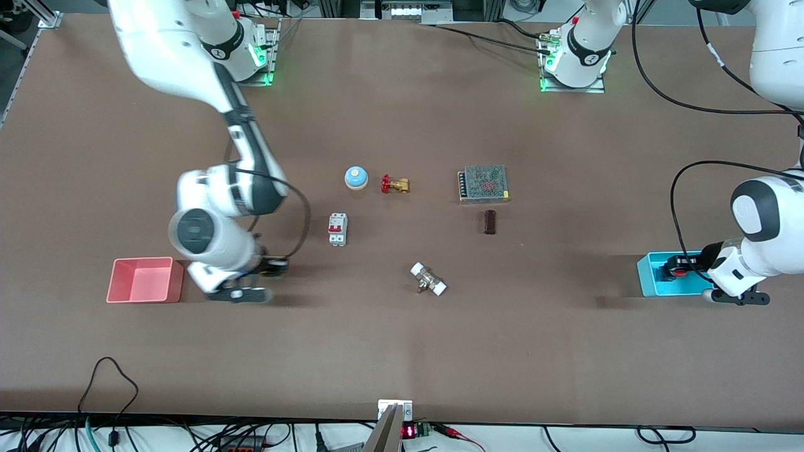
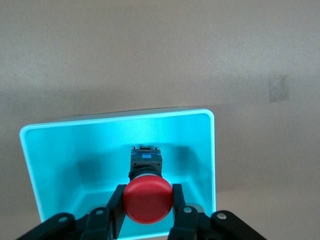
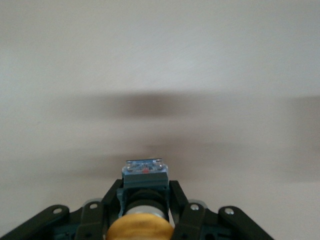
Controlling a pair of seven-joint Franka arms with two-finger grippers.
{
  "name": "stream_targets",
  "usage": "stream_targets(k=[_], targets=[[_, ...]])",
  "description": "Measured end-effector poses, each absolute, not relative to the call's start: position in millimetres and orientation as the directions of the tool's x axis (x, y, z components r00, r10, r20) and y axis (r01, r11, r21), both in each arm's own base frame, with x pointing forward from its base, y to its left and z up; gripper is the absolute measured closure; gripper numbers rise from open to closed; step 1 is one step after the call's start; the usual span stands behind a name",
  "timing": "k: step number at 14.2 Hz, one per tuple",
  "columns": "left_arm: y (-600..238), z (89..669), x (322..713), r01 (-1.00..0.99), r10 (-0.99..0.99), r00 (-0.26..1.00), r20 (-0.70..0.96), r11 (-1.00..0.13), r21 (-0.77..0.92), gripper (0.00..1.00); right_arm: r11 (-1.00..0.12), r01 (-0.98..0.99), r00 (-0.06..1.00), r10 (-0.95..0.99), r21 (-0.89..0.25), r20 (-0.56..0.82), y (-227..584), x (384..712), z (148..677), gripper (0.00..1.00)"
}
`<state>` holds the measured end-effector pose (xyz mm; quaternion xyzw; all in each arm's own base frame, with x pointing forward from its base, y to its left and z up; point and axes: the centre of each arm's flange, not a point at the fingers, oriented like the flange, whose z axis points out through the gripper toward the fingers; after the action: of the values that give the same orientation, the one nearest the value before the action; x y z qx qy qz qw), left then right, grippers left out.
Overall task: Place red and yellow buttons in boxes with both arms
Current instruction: 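Open the left gripper while the right gripper carries yellow to pink box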
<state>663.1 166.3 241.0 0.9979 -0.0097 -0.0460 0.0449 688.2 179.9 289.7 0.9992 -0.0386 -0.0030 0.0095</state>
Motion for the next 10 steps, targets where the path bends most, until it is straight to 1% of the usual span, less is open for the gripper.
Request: stream_targets(k=[2, 4, 6, 7, 8, 9, 10], targets=[[165.7, 240.9, 663.4, -0.017, -0.025, 0.996, -0.090, -0.996, 0.091, 0.58, -0.989, -0.141, 0.990, -0.141, 0.038, -0.001, 125.2, 695.9, 321.5, 0.58], [162.3, 242.4, 665.2, -0.022, -0.030, 0.996, -0.086, -0.996, 0.091, 0.41, -0.984, -0.168, 0.985, -0.170, 0.066, -0.022, 70.8, 697.9, 338.6, 0.58], [157.8, 251.4, 672.3, -0.032, -0.037, 0.997, -0.062, -0.996, 0.088, 0.21, -0.987, -0.134, 0.989, -0.139, 0.092, -0.052, 25.7, 698.1, 341.2, 0.58], [154.9, 259.2, 677.6, -0.036, -0.040, 0.998, -0.045, -0.996, 0.085, 0.15, -0.989, -0.101, 0.992, -0.109, 0.111, -0.063, 4.9, 698.2, 338.0, 0.58], [150.9, 267.9, 682.8, -0.040, -0.042, 0.999, -0.028, -0.996, 0.081, 0.15, -0.990, -0.069, 0.994, -0.079, 0.126, -0.078, -15.6, 698.3, 331.5, 0.58], [145.9, 276.7, 687.2, -0.037, -0.038, 0.999, -0.013, -0.996, 0.077, 0.09, -0.991, -0.037, 0.994, -0.050, 0.132, -0.094, -35.3, 698.5, 322.2, 0.58], [140.1, 286.6, 690.6, -0.028, -0.027, 1.000, 0.002, -0.997, 0.074, 0.05, -0.991, -0.009, 0.994, -0.023, 0.135, -0.108, -52.6, 699.4, 312.3, 0.58]])
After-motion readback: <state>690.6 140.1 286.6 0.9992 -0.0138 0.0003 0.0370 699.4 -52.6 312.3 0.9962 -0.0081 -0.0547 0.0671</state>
